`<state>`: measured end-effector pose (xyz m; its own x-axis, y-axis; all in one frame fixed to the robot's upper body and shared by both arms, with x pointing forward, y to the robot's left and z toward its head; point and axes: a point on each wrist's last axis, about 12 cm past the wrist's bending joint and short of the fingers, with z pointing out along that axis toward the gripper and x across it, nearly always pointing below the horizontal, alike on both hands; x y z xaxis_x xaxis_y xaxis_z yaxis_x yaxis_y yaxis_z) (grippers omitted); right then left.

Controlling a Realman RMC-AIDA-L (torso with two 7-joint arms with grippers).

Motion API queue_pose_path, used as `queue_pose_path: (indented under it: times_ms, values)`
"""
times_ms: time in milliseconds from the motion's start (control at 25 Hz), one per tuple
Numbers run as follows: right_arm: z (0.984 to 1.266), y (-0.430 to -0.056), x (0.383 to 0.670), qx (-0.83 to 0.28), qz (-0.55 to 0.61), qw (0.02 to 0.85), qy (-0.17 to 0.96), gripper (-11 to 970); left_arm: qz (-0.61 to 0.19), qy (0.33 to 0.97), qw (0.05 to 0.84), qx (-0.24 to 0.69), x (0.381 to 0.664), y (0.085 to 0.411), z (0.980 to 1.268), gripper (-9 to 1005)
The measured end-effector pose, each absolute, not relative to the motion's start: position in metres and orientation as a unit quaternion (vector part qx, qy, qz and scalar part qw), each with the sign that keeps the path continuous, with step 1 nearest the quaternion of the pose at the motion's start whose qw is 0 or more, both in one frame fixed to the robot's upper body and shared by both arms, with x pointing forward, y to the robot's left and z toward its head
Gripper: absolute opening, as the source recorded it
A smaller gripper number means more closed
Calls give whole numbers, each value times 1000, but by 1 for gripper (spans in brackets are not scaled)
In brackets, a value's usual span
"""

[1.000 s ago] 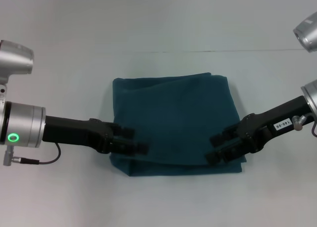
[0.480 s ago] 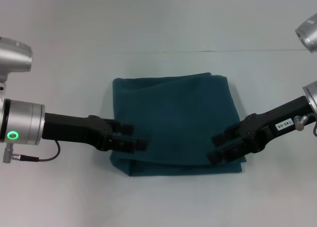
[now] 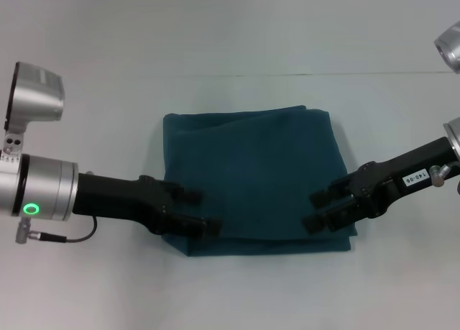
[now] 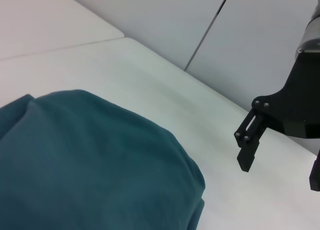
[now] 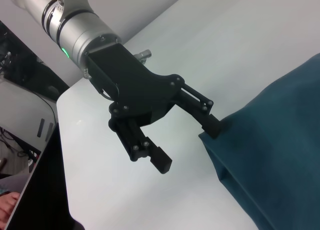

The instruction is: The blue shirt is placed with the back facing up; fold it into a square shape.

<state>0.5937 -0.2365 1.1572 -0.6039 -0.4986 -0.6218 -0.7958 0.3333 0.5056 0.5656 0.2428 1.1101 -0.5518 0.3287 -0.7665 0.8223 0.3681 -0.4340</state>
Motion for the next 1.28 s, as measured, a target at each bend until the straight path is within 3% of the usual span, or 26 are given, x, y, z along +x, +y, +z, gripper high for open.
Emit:
queue_pose_path:
  times_ms: [1280]
  values:
    - [1157,-237,595,-404,406,186,798,781,-408,771,317,372,570,246,1116,849]
